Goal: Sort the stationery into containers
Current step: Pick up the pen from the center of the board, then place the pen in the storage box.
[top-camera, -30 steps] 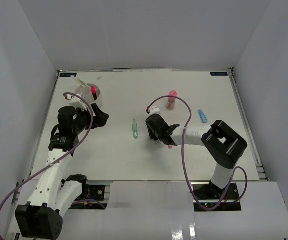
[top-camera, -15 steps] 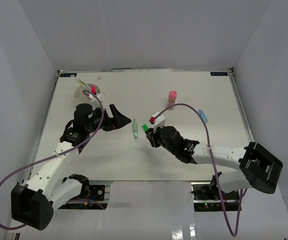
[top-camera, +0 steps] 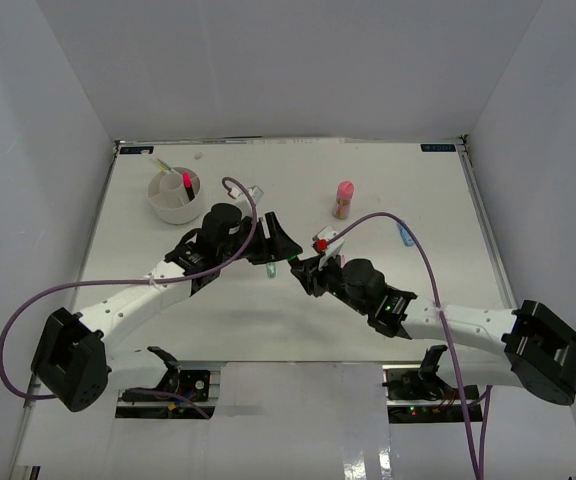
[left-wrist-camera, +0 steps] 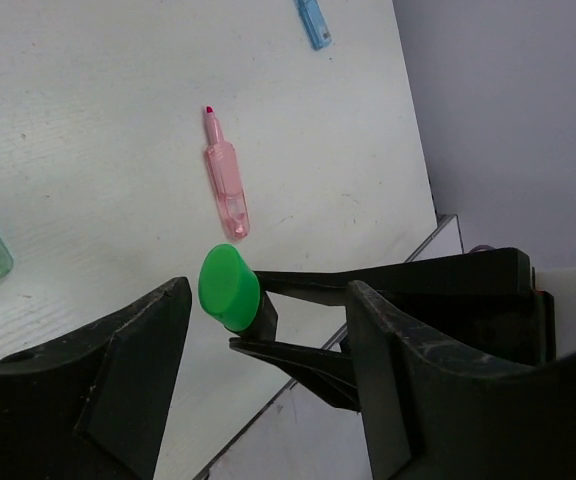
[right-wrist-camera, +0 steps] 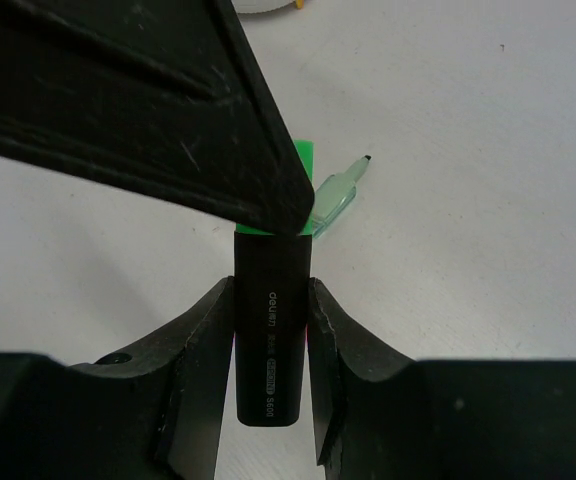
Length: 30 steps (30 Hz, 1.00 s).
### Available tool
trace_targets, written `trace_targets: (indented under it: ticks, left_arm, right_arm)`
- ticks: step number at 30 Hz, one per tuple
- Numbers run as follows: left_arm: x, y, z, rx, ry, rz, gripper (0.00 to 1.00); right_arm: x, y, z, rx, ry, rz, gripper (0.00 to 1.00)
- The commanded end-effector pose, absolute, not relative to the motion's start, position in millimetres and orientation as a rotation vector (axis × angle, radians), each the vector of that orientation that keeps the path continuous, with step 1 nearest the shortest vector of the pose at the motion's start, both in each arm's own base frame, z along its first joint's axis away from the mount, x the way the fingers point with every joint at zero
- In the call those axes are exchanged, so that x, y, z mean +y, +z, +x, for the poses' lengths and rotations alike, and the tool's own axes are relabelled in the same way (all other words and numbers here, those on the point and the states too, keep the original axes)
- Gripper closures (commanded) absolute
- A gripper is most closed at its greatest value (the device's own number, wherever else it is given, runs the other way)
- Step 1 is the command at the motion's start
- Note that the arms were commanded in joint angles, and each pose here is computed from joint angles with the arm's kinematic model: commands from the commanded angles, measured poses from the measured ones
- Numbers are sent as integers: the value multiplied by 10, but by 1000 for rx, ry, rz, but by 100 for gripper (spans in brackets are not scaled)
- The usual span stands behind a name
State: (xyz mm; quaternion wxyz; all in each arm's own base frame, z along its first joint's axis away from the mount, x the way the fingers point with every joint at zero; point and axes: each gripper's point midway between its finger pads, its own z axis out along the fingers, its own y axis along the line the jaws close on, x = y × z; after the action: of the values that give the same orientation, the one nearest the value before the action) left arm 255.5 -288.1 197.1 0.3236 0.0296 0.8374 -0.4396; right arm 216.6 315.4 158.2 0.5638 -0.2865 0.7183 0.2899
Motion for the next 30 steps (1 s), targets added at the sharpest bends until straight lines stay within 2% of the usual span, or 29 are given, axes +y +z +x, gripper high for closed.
trace_targets:
  ticks: [1,7,8,11,12,13,16,19,20,22,23,24,26,30]
  left_arm:
    - [-2999,2147,2612,2144,-1154,73,30]
    - [-3099,2102,2562,2159,-1147,93,51]
    - [-3100,2099,2566,2160,-1143,92,60]
    - [-3109,2136,2560,2147,-1142,99,74]
    - [-3113,2134,2557,2148,-1141,102,81]
    - [-3117,2133,2553,2147,-1140,107,83]
    - [-3100,2143,2554,2140,-1122,126,90]
    - [-3022,2154,2603,2128,-1057,122,92]
    - [-2993,2167,2626,2123,-1032,119,93]
    - [-2856,2197,2740,2109,-913,98,93]
    - [-2797,2214,2785,2103,-863,91,93]
    - [-2682,2200,2842,2110,-778,72,94]
    - [-2451,2357,3056,2048,-608,57,93]
    - [-1790,2635,3514,1979,-319,-5,92]
  right_arm:
    - [3187,1850,2163,1593,728,-638,70]
    - [3150,1848,2158,1595,729,-619,69]
    - [3145,1854,2161,1594,728,-616,68]
    - [3137,1856,2158,1594,729,-612,66]
    - [3136,1856,2160,1595,729,-609,65]
    - [3128,1855,2164,1596,727,-605,63]
    - [3110,1839,2174,1603,720,-597,48]
    - [3080,1814,2187,1610,703,-589,30]
    - [3067,1814,2193,1609,696,-587,20]
    - [3024,1789,2213,1618,671,-578,11]
    - [3000,1760,2219,1628,655,-580,3]
    - [2955,1751,2251,1633,625,-570,0]
    - [2882,1687,2283,1655,583,-566,10]
    - [2734,1584,2356,1682,506,-566,10]
